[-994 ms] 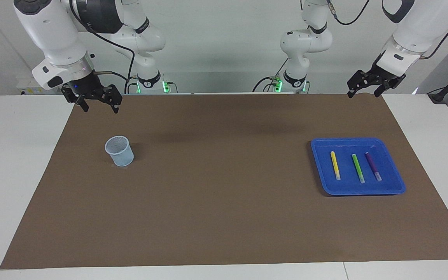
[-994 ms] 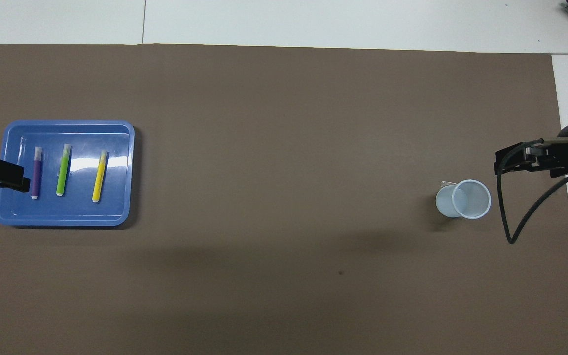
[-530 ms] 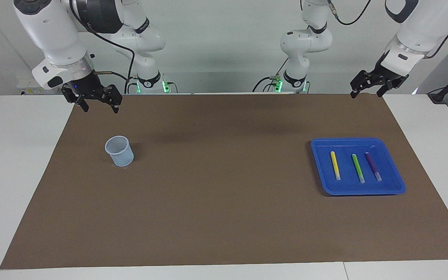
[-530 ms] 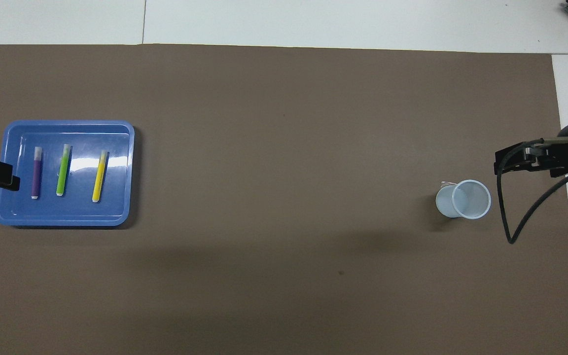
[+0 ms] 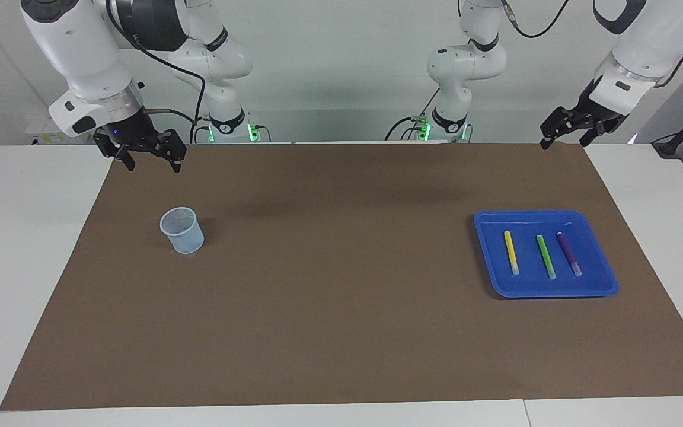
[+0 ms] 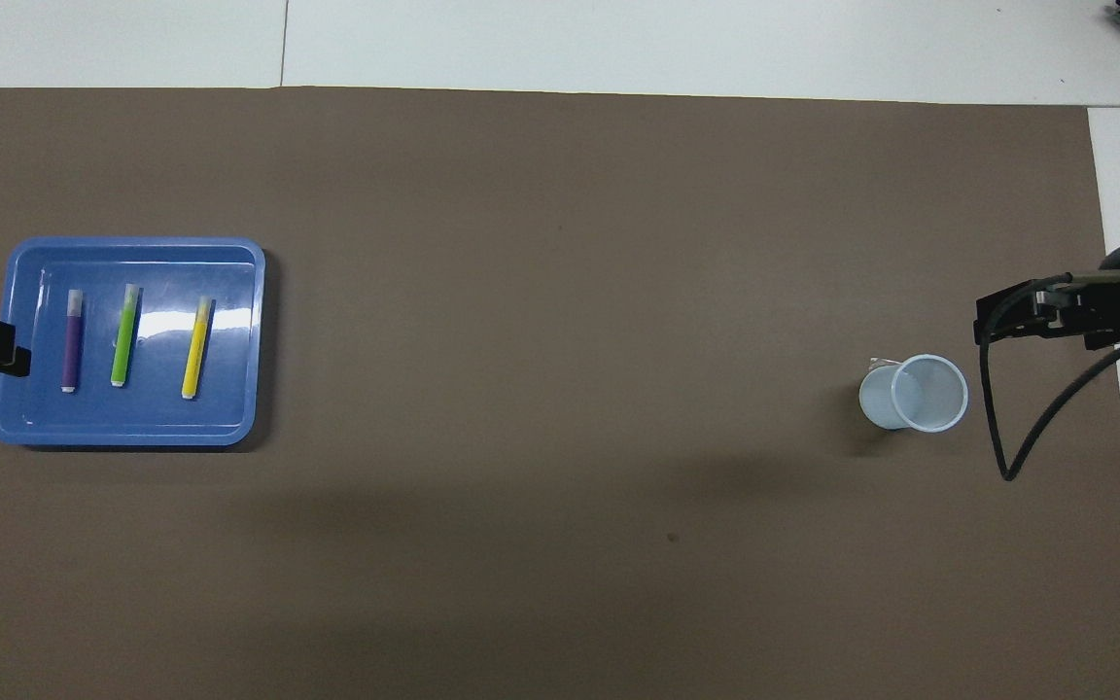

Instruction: Transfer and insert pens with both arms

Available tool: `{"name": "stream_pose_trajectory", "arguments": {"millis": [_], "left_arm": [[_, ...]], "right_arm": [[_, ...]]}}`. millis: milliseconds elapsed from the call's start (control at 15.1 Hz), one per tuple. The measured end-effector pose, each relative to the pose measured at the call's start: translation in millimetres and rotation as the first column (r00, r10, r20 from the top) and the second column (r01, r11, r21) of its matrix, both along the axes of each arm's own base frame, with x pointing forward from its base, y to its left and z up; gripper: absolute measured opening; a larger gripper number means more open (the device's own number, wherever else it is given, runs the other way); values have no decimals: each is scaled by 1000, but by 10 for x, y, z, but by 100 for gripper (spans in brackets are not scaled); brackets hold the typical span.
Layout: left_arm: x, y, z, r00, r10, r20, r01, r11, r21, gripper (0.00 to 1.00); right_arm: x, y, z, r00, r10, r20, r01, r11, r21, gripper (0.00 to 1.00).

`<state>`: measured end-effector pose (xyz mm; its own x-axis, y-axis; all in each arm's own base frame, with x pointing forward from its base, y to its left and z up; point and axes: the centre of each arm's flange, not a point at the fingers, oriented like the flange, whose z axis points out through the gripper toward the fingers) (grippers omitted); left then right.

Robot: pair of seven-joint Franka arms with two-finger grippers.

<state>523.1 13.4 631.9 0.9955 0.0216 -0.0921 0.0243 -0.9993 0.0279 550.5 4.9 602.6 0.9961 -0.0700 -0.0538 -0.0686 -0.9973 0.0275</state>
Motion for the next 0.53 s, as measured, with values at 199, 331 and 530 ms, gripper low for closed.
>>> {"name": "stream_pose_trajectory", "arguments": {"millis": [199,331,530], "left_arm": [[-7,0,-12,1000,0,-7,0,1000,0,100],[-9,16,-13,1000,4,-7,-4,1000,0,100],[-12,43,-9,1000,9,-7,-9,1000,0,100]], "right_arm": [[0,0,0,1000,0,0,0,1000,0,100],[0,0,0,1000,0,0,0,1000,0,100],[0,0,0,1000,0,0,0,1000,0,100]]}}
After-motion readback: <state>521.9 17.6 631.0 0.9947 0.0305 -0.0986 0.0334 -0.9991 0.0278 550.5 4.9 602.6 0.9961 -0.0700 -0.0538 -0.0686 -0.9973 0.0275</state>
